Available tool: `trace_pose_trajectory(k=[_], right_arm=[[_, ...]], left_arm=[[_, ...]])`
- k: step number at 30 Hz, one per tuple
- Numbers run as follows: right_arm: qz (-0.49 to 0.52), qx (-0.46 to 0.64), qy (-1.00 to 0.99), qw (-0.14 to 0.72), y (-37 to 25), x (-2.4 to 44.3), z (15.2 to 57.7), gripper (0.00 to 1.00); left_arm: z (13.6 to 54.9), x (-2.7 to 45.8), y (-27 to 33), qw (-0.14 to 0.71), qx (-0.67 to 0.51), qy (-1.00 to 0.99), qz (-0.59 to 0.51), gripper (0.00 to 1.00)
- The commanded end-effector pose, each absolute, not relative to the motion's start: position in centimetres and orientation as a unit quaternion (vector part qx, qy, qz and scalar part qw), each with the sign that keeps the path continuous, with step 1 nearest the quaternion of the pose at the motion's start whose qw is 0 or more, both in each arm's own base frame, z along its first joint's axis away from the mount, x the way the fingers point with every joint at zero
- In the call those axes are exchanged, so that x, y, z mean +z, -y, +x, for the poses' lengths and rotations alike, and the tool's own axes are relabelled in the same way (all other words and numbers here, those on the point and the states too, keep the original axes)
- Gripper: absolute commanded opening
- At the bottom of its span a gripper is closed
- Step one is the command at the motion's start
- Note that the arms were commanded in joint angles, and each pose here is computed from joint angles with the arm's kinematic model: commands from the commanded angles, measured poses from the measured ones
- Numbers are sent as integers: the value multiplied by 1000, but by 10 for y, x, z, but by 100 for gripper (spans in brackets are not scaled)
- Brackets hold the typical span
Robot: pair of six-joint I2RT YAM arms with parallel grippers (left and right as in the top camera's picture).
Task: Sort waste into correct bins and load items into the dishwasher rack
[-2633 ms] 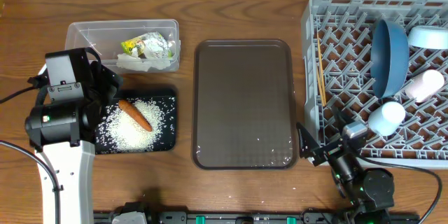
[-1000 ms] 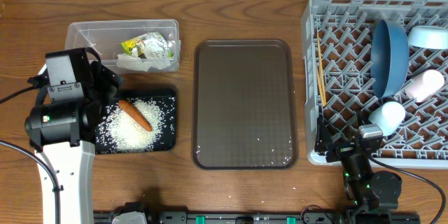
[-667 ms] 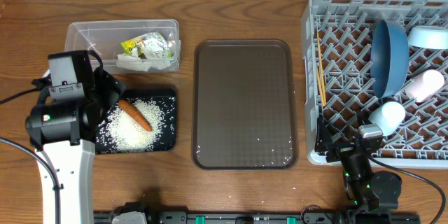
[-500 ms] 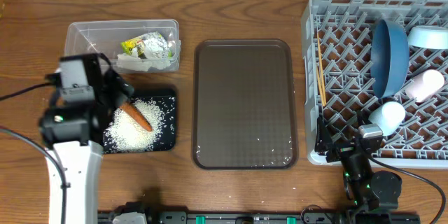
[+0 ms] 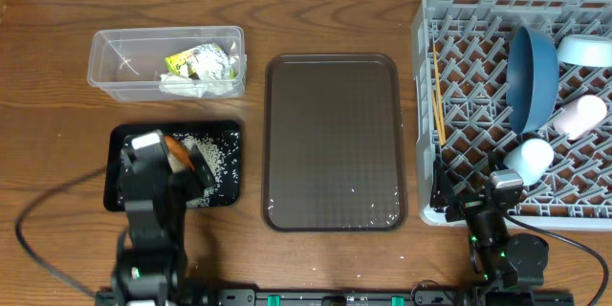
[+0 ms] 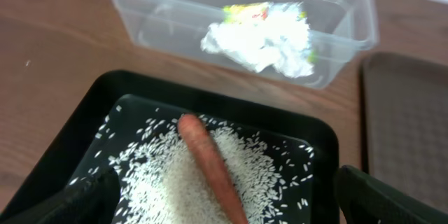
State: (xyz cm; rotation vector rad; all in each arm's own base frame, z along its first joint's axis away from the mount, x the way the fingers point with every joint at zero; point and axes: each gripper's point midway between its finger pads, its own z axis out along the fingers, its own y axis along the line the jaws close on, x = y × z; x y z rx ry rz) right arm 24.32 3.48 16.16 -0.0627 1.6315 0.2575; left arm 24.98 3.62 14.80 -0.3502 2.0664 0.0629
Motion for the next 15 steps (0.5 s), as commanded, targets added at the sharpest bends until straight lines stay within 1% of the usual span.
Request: trace_pose_trajectory(k=[1,5,12,15], right_arm=[[-29,106,-726,679,-32,161,243,99],[-29,106,-726,679,-32,161,243,99],[-29,106,-726,679,-32,161,243,99],[-29,106,-726,679,-32,161,243,99]], left_arm=[[242,144,-27,530,17,-841,-106,99],[239,146,-22,550,2,-830,-99,99],[238,167,-16,599,-9,-796,-87,99],[237,167,-17,619,-9,-780,-88,99]])
